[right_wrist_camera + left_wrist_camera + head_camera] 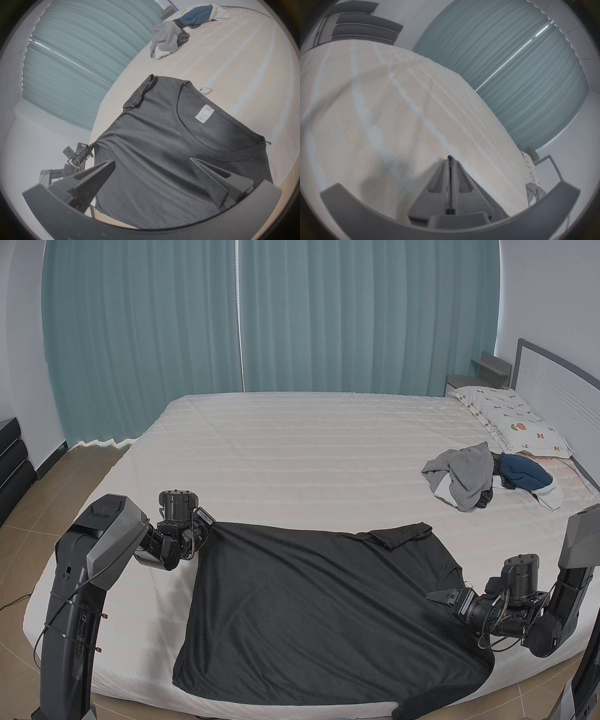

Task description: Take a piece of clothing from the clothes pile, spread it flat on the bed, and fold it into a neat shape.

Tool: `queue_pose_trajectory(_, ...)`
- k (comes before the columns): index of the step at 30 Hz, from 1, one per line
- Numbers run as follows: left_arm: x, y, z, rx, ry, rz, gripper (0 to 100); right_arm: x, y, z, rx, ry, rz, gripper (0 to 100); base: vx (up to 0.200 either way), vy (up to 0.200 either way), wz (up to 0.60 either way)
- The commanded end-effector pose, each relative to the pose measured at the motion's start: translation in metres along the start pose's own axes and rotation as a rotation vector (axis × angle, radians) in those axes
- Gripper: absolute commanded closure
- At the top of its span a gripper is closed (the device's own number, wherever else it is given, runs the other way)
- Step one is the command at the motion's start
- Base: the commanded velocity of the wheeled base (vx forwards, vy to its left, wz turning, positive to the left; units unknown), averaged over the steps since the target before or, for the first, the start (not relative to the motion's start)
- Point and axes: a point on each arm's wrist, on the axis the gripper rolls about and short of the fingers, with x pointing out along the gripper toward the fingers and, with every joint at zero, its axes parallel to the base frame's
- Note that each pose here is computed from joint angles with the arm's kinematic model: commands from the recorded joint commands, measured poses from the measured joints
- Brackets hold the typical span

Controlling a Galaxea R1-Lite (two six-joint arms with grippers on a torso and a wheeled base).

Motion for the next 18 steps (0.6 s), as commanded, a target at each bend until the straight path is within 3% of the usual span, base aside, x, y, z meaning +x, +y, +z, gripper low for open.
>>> queue_pose_trajectory(1, 0.0, -0.005, 0.008, -0.005, -0.042, -0.022, 100, 0.002, 0.003, 0.003, -0.001, -0.013, 0.012, 0, 0.0, 0.0, 0.0)
queue_pose_trajectory(10, 0.0, 0.0, 0.006, 0.097, -0.079, -0.012, 100, 0.016, 0.013, 0.017, -0.014, -0.068, 0.054, 0, 0.0, 0.0, 0.0)
queue_pose_trajectory(11, 0.0, 0.002, 0.004, 0.112, -0.082, -0.007, 0, 0.018, 0.015, 0.02, -0.018, -0.08, 0.064, 0, 0.0, 0.0, 0.0)
queue_pose_trajectory(18, 0.0, 0.006, 0.002, 0.125, -0.087, -0.01, 0, 0.045, 0.031, 0.041, -0.039, -0.132, 0.126, 0, 0.0, 0.0, 0.0)
